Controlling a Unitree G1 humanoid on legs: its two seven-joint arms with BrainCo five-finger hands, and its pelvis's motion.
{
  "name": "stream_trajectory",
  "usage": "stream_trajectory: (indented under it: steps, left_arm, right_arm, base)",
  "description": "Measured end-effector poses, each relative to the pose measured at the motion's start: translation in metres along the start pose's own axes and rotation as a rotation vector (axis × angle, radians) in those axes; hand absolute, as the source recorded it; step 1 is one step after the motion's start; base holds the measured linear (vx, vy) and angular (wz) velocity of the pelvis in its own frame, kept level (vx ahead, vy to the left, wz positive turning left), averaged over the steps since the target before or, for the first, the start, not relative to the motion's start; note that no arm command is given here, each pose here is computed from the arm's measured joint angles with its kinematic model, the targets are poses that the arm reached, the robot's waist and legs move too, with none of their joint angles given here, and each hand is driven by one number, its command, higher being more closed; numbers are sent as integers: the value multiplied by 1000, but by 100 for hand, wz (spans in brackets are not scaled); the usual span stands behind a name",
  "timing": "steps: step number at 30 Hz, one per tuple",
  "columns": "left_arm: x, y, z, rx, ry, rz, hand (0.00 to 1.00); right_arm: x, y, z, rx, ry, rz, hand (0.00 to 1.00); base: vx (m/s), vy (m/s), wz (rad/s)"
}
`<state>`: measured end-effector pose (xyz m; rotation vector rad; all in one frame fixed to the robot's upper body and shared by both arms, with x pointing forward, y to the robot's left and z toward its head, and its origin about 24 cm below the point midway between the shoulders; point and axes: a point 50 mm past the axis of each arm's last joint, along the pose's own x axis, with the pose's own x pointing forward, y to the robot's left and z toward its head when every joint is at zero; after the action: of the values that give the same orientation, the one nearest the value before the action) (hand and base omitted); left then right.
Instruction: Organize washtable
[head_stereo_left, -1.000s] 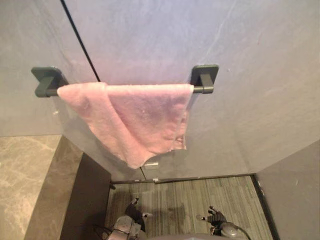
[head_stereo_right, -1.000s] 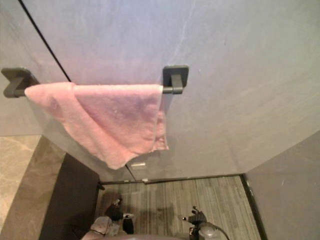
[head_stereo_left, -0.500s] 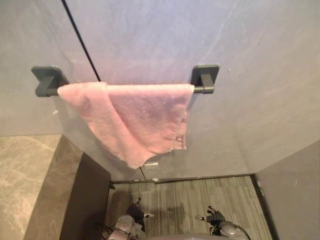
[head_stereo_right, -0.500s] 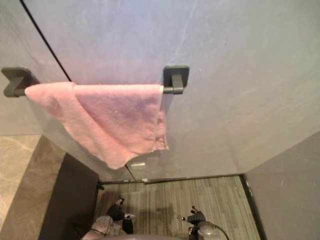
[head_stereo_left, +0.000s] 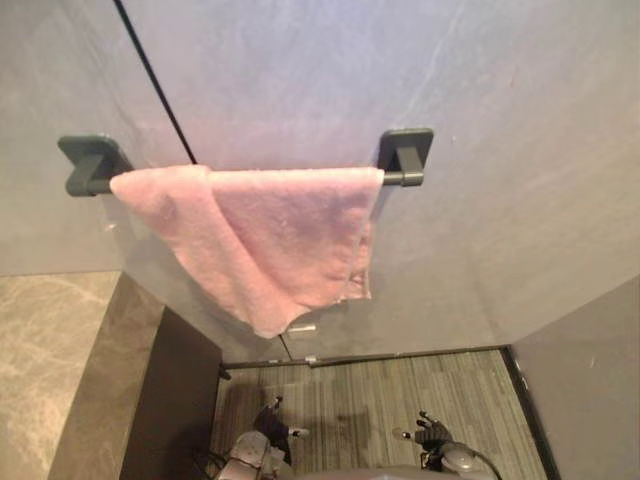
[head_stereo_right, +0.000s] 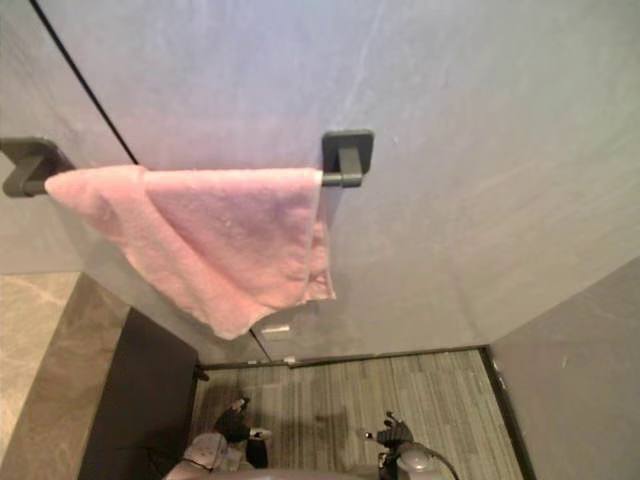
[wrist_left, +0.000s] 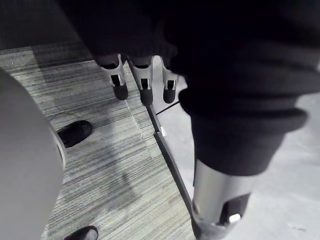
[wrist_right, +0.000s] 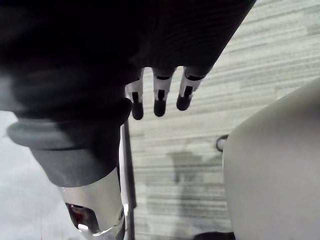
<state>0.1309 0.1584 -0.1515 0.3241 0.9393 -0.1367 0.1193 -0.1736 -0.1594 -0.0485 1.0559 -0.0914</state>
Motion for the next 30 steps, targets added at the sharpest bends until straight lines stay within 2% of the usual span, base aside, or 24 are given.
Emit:
stream_trajectory:
  steps: [30]
  left_arm:
    - [0, 7, -4, -41, 27, 29, 0]
  right_arm:
    - [-3, 7, 7, -78, -59, 76, 0]
  base:
    - [0, 0, 0]
